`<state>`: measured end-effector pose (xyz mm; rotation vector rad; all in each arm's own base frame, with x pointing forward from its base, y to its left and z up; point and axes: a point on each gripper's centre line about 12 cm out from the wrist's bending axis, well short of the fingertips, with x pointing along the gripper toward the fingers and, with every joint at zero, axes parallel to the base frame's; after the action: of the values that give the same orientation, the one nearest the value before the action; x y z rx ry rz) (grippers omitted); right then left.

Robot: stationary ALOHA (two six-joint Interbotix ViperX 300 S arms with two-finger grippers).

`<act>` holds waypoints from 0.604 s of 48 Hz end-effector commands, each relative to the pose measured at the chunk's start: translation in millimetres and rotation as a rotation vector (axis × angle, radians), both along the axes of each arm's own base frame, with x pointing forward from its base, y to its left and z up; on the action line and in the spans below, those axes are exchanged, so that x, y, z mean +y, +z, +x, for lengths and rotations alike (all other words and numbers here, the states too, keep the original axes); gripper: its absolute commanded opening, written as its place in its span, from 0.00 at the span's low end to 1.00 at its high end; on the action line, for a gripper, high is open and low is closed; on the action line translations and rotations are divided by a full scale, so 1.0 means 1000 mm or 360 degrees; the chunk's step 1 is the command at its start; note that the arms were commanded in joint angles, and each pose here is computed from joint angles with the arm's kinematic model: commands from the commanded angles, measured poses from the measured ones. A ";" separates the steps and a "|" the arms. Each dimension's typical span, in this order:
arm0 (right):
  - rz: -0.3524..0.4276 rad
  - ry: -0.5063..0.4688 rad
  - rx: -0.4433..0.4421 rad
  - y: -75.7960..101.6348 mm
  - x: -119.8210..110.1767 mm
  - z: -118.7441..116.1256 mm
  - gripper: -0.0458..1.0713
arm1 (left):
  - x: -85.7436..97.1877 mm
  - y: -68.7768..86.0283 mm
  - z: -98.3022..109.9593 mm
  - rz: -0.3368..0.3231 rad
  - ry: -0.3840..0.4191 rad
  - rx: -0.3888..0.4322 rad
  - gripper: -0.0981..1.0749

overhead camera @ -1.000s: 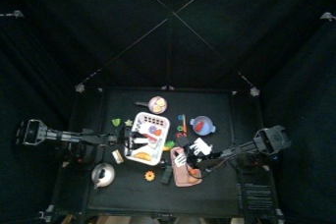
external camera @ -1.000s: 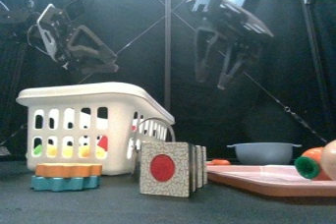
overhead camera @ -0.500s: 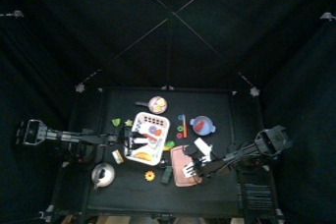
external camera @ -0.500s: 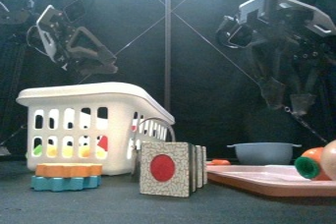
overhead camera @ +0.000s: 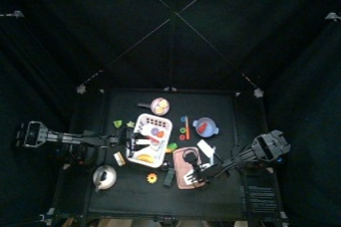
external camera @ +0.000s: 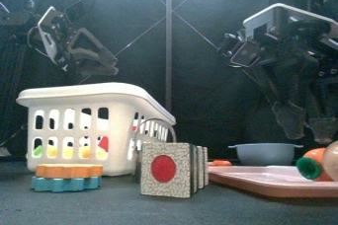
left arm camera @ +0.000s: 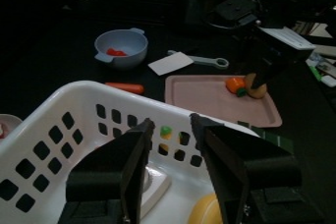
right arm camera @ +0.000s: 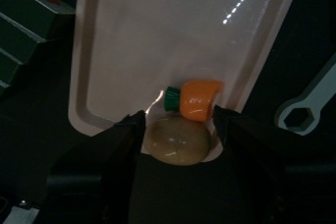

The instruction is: Grab carrot top

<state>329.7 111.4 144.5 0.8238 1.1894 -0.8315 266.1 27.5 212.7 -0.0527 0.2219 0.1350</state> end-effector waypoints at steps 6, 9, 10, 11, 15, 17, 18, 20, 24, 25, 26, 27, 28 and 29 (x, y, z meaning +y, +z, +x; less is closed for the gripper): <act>-0.0004 -0.0003 0.0003 -0.002 -0.002 -0.001 0.84 | 0.002 0.005 0.002 0.0003 0.0013 -0.0027 0.75; -0.0009 -0.0004 0.0014 -0.007 -0.002 -0.001 0.84 | 0.002 0.004 0.002 0.0001 0.0014 -0.0024 0.75; -0.0008 -0.0005 0.0018 -0.008 -0.002 -0.001 0.84 | 0.002 0.004 0.001 0.0002 0.0013 -0.0022 0.75; -0.0010 -0.0003 0.0020 -0.010 -0.002 -0.001 0.84 | 0.002 0.004 0.001 0.0000 0.0014 -0.0022 0.75; -0.0010 0.0000 0.0023 -0.014 -0.002 0.001 0.84 | 0.002 0.004 0.001 0.0002 0.0013 -0.0022 0.75; -0.0007 -0.0001 0.0021 -0.015 -0.002 0.001 0.84 | 0.002 0.004 0.001 0.0000 0.0014 -0.0022 0.75; -0.0008 0.0000 0.0024 -0.016 -0.002 0.001 0.84 | 0.002 0.003 0.001 0.0000 0.0014 -0.0017 0.75; -0.0005 0.0002 0.0020 -0.017 -0.001 0.002 0.84 | 0.003 0.003 0.001 0.0000 0.0017 -0.0020 0.75; -0.0006 0.0003 0.0022 -0.020 -0.002 0.001 0.84 | 0.003 0.003 0.001 0.0000 0.0017 -0.0020 0.75; -0.0004 0.0001 0.0018 -0.020 -0.002 0.002 0.84 | 0.003 0.003 0.001 0.0000 0.0019 -0.0020 0.75; -0.0003 0.0003 0.0021 -0.021 -0.002 0.001 0.84 | 0.003 0.003 0.001 0.0000 0.0019 -0.0020 0.75; -0.0001 0.0001 0.0019 -0.021 -0.002 0.001 0.84 | 0.003 0.004 0.001 0.0000 0.0019 -0.0022 0.75; 0.0001 0.0009 0.0010 -0.021 -0.002 0.002 0.84 | 0.003 0.003 0.001 0.0000 0.0019 -0.0020 0.75; 0.0002 0.0010 0.0011 -0.022 -0.002 0.002 0.83 | 0.003 0.003 0.001 0.0002 0.0018 -0.0019 0.75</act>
<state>328.3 108.7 115.9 0.8008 1.2180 -0.8522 264.8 29.5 210.1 -0.0566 0.2293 0.1438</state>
